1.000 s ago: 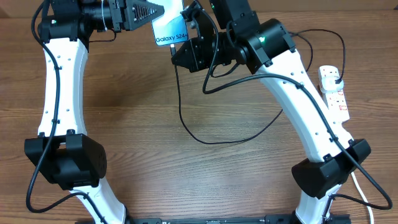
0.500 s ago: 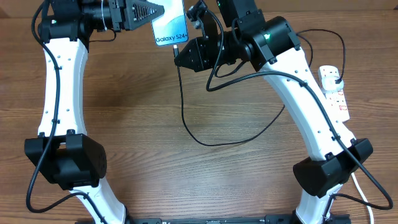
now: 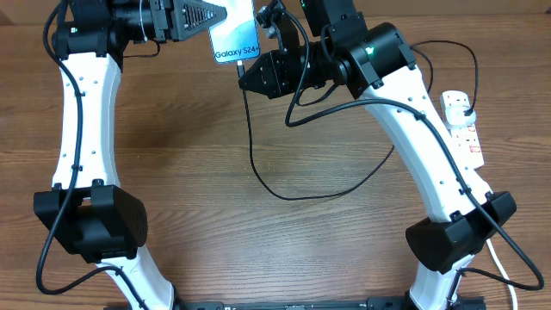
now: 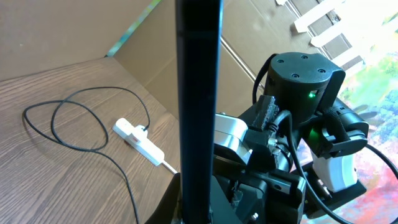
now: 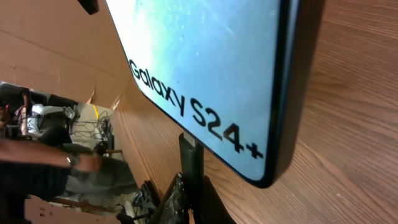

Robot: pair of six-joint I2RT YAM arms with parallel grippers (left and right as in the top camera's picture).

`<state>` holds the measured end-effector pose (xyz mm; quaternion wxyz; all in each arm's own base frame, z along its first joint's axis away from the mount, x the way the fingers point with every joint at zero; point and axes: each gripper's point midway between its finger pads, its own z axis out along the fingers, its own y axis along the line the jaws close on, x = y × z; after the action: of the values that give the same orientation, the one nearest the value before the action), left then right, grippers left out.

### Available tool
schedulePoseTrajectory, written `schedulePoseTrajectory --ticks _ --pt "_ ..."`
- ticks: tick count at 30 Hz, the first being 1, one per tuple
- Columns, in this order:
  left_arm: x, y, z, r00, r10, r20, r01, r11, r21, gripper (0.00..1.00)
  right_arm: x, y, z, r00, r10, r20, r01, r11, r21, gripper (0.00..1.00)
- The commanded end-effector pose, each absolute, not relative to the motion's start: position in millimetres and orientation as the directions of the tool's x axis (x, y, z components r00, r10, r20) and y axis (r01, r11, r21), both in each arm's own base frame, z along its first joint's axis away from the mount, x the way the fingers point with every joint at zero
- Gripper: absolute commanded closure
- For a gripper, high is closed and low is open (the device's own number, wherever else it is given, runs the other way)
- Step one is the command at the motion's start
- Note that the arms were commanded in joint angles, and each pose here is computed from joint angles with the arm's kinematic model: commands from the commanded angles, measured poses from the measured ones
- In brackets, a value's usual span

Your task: Plug charger to phone and switch on socket

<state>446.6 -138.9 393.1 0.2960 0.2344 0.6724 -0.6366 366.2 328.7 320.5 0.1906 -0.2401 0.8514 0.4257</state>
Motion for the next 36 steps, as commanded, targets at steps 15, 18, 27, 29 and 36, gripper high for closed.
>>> schedulePoseTrajectory --ticks 15,18,27,29,36 --pt "438.8 -137.6 404.1 -0.72 -0.054 -0.692 0.691 0.046 -0.722 0.96 362.7 327.9 357.3 -0.766 -0.204 -0.609 -0.621 0.482 0.618 0.96" --pt "438.8 -137.6 404.0 -0.725 -0.054 -0.687 0.685 0.045 -0.727 0.96 363.2 328.1 357.9 -0.764 -0.203 -0.613 -0.623 0.481 0.617 0.96" --pt "438.8 -137.6 404.1 -0.752 -0.056 -0.657 0.655 0.043 -0.754 0.96 367.1 330.4 363.1 -0.752 -0.188 -0.631 -0.633 0.473 0.613 0.96" --pt "438.8 -137.6 404.1 -0.767 -0.057 -0.639 0.638 0.042 -0.769 0.96 368.0 330.8 364.2 -0.748 -0.186 -0.637 -0.637 0.471 0.61 0.96" --pt "438.8 -137.6 404.1 -0.788 -0.059 -0.613 0.612 0.04 -0.79 0.96 371.4 330.3 364.6 -0.741 -0.179 -0.647 -0.639 0.482 0.599 0.96"
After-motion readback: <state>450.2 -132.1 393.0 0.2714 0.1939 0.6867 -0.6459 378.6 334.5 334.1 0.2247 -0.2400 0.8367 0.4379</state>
